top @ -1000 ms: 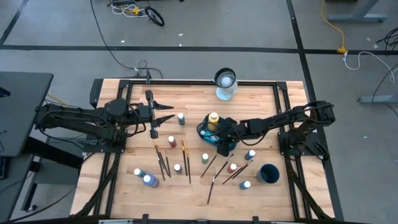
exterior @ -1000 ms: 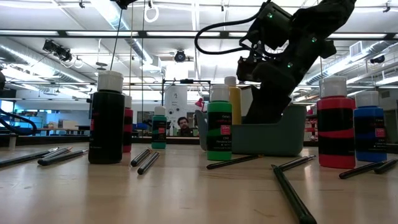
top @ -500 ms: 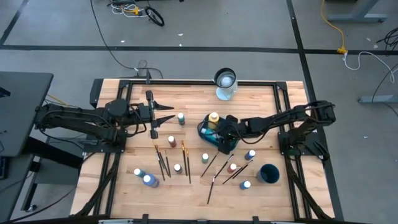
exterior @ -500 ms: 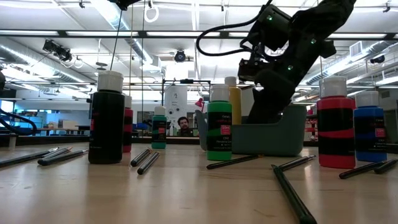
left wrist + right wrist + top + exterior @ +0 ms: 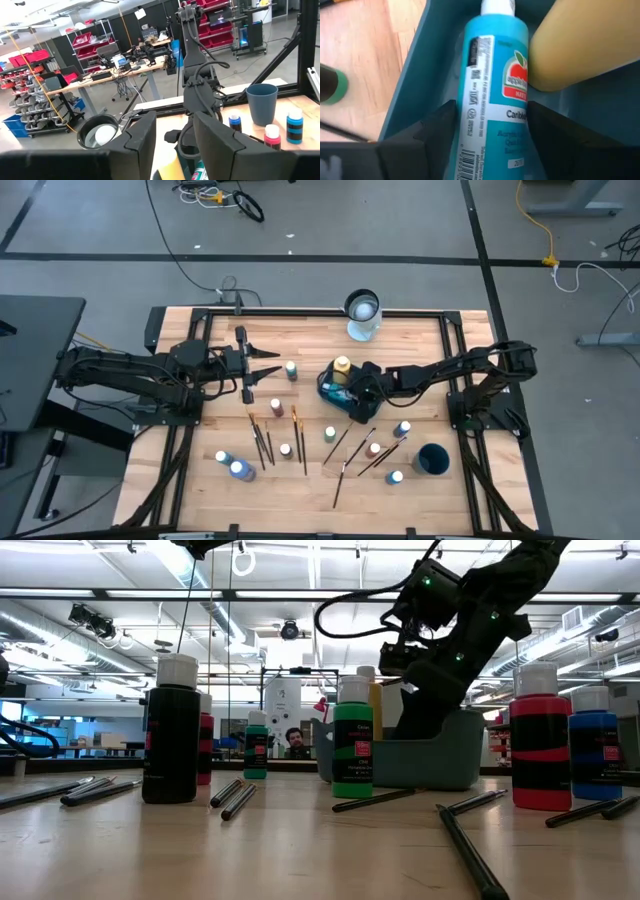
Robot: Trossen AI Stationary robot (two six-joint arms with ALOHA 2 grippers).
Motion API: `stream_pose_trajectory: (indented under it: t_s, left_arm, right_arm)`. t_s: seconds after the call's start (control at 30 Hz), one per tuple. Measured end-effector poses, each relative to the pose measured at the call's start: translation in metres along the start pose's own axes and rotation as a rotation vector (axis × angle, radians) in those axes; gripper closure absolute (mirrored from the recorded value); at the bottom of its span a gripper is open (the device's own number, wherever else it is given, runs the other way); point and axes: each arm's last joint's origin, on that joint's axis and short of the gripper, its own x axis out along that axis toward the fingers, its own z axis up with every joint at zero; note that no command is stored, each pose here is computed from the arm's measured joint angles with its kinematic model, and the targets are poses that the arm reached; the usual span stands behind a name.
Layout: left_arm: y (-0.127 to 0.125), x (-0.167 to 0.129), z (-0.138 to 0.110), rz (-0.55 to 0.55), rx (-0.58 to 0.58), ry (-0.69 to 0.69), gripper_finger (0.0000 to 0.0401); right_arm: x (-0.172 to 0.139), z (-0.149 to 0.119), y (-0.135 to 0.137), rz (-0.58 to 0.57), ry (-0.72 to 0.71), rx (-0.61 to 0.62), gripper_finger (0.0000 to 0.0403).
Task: Pick & Place Paint Supplies
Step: Put the large light blue paint bottle into the green bin
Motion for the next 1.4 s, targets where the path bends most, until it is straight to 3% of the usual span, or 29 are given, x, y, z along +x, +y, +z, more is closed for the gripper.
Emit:
stream_pose_trajectory:
  t_s: [0.17, 0.5, 0.73, 1.03, 1.23, 1.4]
  left_arm:
    - [0.0, 0.0, 0.0, 0.0, -0.001, 0.0, 0.0259]
    - [0.0, 0.0, 0.0, -0.001, 0.0, 0.003, 0.0259]
    - [0.0, 0.0, -0.001, -0.002, 0.0, 0.005, 0.0259]
    - [-0.001, 0.0, -0.002, -0.006, 0.001, 0.02, 0.0259]
    - [-0.001, 0.0, -0.002, -0.007, -0.037, 0.025, 0.0259]
    - [-0.001, 0.0, -0.004, -0.011, -0.061, 0.037, 0.0259]
  right_arm:
    - [0.0, -0.002, -0.001, 0.02, 0.033, 0.01, 0.0147]
    - [0.0, -0.003, -0.004, -0.009, 0.034, 0.029, 0.0213]
    - [-0.011, 0.003, -0.002, 0.069, -0.01, 0.033, 0.0229]
    - [-0.068, 0.024, -0.002, 0.123, -0.225, 0.034, 0.0226]
    - [-0.111, 0.031, 0.008, 0.224, -0.406, -0.164, 0.0226]
    - [-0.126, 0.039, 0.02, 0.245, -0.635, -0.268, 0.0225]
